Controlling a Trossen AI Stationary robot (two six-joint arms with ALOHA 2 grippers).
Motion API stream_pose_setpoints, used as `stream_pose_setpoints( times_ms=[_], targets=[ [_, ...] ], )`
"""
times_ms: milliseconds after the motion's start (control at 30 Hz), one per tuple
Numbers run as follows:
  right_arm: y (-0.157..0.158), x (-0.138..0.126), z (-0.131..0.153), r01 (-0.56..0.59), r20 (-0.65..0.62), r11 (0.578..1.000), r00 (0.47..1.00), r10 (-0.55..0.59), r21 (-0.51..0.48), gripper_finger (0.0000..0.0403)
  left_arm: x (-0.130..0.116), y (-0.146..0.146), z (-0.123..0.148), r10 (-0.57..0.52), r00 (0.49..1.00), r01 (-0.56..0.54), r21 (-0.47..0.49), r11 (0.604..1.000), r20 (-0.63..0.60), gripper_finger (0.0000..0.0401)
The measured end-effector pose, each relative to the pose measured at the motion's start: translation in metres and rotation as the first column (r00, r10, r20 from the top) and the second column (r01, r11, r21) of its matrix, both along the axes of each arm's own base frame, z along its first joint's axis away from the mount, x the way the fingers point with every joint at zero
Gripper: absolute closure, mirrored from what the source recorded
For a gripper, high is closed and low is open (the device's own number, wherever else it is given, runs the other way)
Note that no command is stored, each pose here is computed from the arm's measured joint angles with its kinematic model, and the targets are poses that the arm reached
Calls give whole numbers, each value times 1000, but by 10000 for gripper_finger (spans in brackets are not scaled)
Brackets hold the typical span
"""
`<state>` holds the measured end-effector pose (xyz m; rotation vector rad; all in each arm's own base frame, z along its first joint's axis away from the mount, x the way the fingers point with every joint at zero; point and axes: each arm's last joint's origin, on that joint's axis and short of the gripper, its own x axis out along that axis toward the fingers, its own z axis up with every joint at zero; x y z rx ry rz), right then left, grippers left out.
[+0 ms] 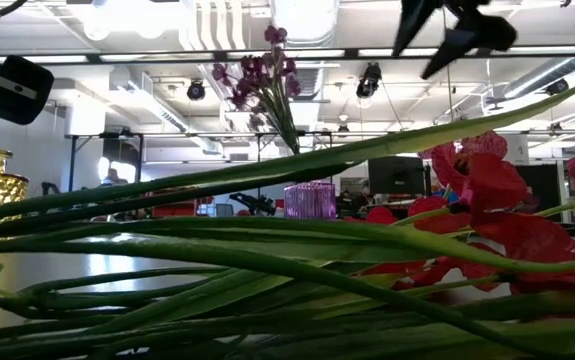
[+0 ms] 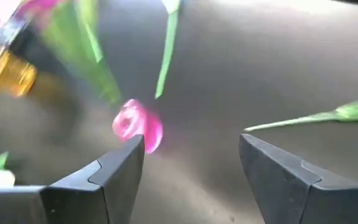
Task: Sort flowers into vase by color
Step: Put the violet flower into the violet flower vase
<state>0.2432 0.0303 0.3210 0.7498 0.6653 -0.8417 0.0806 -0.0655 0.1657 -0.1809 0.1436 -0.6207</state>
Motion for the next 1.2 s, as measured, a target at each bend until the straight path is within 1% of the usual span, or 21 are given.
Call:
stream_pose_setpoints(
  times_ms=[100,200,333,433,500,633,833,900,1067,1200],
  targets=[
    [-12,-7,-12,143,10,990,990,-143,13,156,0,0,0,0,1000,0,0,1000,0,401],
    [-28,-11,-32,270,-18,962,963,-270,35,163,0,0,0,0,1000,0,0,1000,0,401],
    [-53,-18,-62,445,-79,895,894,-441,41,171,0,0,0,0,1000,0,0,1000,0,401],
    [-74,-23,-82,532,-85,846,846,-527,47,177,0,0,0,0,1000,0,0,1000,0,401],
    [-89,-26,-93,582,-79,809,813,-577,78,180,0,0,0,0,1000,0,0,1000,0,401],
    [-116,-37,-113,657,-90,734,752,-653,170,181,0,0,0,0,1000,0,0,1000,0,401],
    [-140,-61,-133,756,-175,632,655,-735,174,173,0,0,0,0,1000,0,0,1000,0,401],
    [-144,-67,-139,783,-187,592,622,-761,192,168,0,0,0,0,1000,0,0,1000,0,401],
    [-157,-77,-157,824,-196,528,563,-803,205,163,0,0,0,0,1000,0,0,1000,0,401],
    [-165,-81,-173,845,-227,481,529,-818,234,171,0,0,0,0,1000,0,0,1000,0,401]
  ],
)
